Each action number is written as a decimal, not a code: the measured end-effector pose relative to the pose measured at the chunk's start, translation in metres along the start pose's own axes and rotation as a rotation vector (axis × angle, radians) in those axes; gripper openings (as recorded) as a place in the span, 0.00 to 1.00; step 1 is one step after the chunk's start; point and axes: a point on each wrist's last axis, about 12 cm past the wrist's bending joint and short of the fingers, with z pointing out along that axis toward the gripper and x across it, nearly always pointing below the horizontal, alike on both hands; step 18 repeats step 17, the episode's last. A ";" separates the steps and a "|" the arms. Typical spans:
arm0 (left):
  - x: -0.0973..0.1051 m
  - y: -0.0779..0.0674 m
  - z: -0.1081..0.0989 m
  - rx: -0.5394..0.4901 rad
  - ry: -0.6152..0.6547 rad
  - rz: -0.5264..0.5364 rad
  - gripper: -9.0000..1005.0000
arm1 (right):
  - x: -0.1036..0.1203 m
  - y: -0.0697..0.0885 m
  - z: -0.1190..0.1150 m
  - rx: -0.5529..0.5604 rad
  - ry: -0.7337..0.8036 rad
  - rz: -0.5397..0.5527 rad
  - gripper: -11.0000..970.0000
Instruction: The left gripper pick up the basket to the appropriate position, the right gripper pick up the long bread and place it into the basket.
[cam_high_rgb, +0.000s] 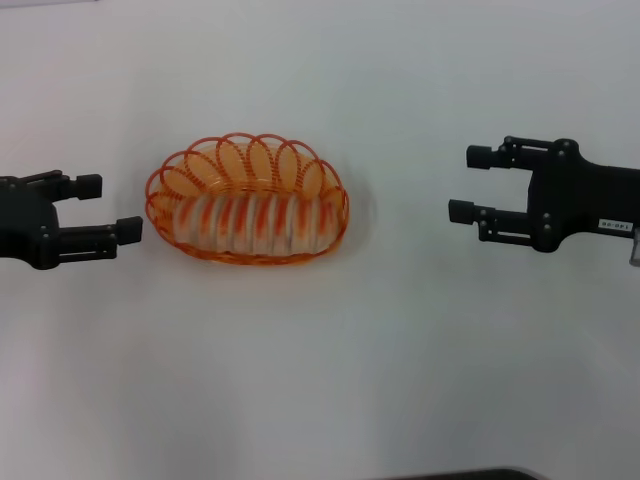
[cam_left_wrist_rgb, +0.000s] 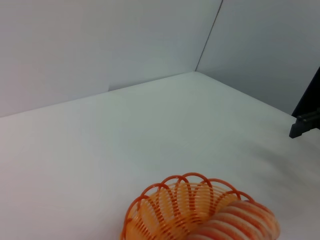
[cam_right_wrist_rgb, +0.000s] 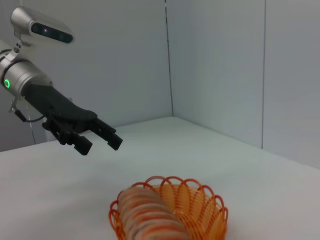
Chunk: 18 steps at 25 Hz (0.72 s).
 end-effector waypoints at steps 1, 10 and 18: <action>0.000 0.000 0.000 0.001 0.000 -0.001 0.87 | 0.001 0.000 0.000 -0.005 0.013 0.006 0.74; -0.002 0.001 0.001 0.004 -0.007 0.001 0.87 | 0.001 -0.001 0.003 -0.001 0.020 0.010 0.74; -0.003 0.001 0.002 0.006 -0.010 -0.001 0.87 | -0.002 -0.005 0.007 0.004 0.021 0.017 0.74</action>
